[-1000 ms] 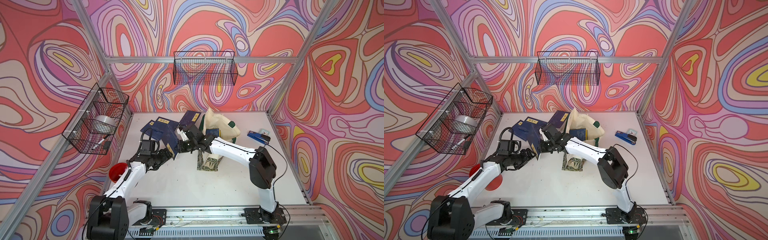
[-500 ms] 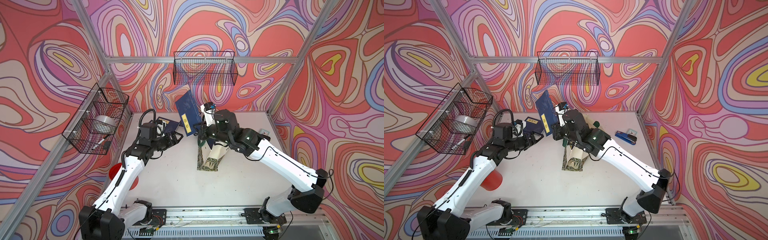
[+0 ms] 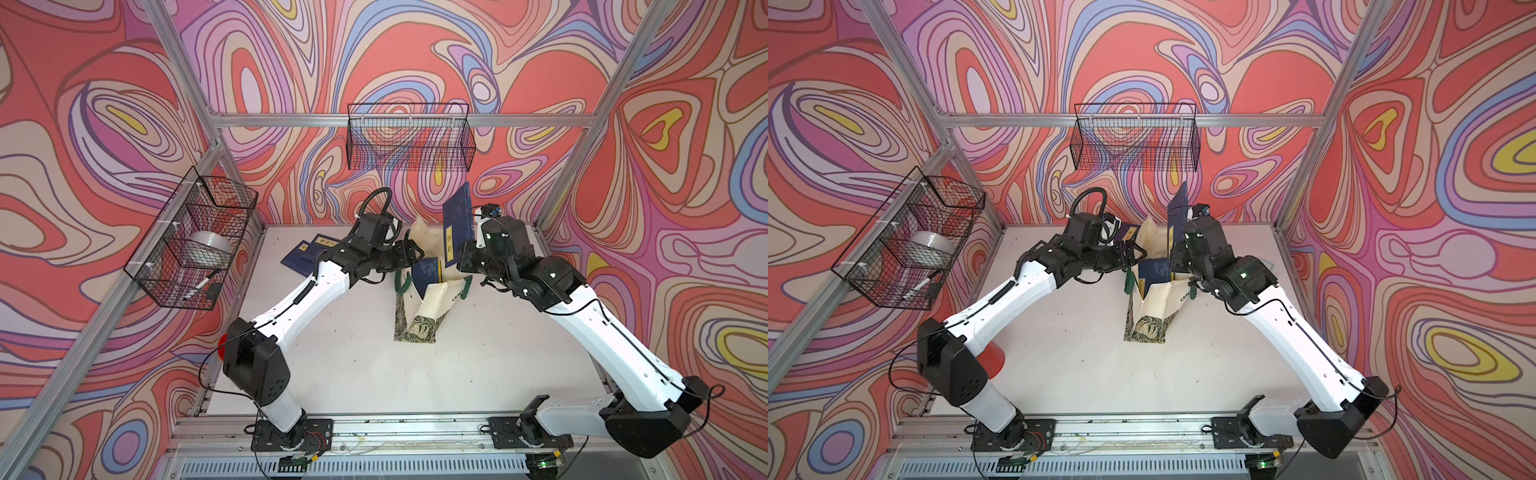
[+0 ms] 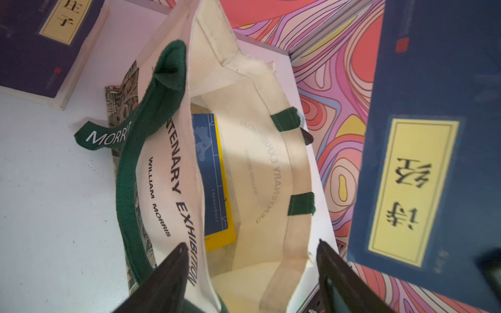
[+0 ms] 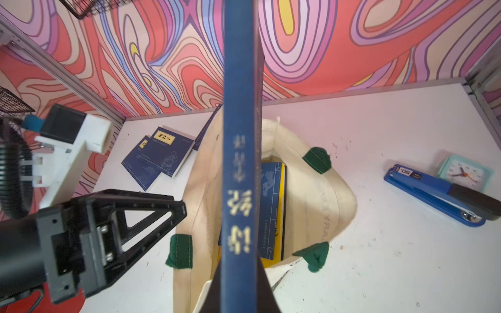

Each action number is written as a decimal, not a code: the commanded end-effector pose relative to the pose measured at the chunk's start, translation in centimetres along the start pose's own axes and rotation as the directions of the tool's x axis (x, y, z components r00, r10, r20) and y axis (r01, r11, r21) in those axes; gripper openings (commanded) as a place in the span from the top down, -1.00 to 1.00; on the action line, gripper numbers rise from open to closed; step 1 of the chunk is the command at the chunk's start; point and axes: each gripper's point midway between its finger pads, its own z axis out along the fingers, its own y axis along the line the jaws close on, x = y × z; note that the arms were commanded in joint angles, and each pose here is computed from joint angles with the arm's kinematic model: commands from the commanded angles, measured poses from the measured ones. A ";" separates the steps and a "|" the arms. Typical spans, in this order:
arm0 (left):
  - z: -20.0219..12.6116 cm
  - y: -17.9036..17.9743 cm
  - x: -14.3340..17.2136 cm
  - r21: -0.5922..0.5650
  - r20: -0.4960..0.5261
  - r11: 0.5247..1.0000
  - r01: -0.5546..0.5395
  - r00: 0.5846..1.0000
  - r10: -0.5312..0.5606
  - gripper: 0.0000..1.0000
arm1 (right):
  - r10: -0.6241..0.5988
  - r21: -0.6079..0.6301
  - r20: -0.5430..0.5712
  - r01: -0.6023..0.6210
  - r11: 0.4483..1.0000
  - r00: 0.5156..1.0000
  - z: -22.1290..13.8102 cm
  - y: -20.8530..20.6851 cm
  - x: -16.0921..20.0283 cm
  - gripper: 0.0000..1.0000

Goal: Put the books into the canvas bag
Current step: Place the book in the canvas bag, then move the canvas bag to the center of the board, then move the book to the center of the board.

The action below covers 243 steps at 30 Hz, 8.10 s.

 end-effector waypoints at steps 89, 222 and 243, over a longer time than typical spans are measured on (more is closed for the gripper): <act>-0.2 3.3 -1.7 -0.217 0.017 0.974 -0.064 0.997 0.069 0.16 | 0.034 0.066 -0.293 -0.016 0.998 0.956 7.9 -1.6 5.8 -0.28; 14.3 25.4 -5.4 -0.140 -0.083 0.967 0.213 0.971 -0.226 0.00 | 0.174 -0.142 -0.342 -0.234 0.962 0.923 36.6 5.6 16.6 0.31; -1.5 24.8 15.6 -0.313 -0.114 0.894 0.322 0.921 -0.372 -0.09 | -0.007 -0.045 -0.575 -0.024 0.999 0.818 20.3 6.7 28.0 0.07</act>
